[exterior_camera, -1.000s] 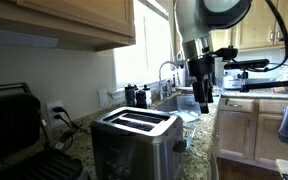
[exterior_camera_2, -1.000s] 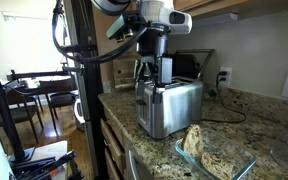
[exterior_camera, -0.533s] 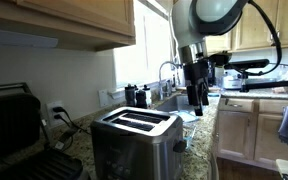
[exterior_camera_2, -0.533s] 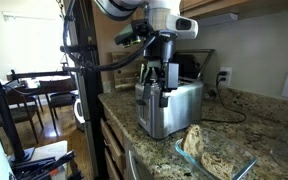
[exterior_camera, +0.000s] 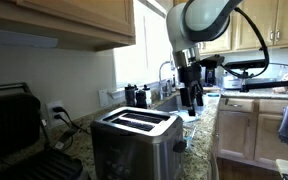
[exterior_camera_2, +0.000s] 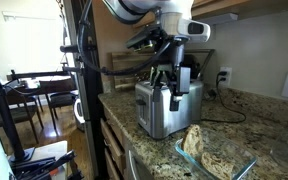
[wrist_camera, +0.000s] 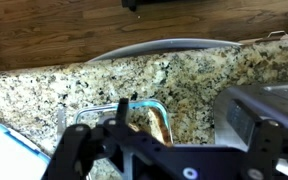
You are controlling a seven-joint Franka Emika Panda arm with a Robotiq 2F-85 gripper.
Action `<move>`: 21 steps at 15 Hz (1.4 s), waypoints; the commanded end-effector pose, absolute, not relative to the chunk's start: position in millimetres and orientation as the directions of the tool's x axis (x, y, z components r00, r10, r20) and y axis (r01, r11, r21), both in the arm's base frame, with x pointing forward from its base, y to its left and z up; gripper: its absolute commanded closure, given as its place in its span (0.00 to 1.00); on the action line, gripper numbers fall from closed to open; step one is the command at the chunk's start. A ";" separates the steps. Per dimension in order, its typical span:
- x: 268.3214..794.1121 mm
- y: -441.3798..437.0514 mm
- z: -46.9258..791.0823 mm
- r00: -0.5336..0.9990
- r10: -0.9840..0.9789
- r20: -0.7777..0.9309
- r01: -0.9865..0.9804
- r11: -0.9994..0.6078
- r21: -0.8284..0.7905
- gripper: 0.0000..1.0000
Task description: Put the bread in the toaster
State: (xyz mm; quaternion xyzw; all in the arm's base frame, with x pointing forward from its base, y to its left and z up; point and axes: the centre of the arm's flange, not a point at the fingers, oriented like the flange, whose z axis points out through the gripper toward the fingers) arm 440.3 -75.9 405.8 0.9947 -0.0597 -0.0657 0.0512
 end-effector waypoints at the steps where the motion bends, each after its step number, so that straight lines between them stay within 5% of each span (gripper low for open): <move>1: 455.0 -86.6 402.7 0.980 -0.169 -0.103 -0.155 -0.979 0.131 0.00; 21: 476.5 -93.1 371.6 0.973 -0.164 -0.163 -0.144 -0.981 0.131 0.00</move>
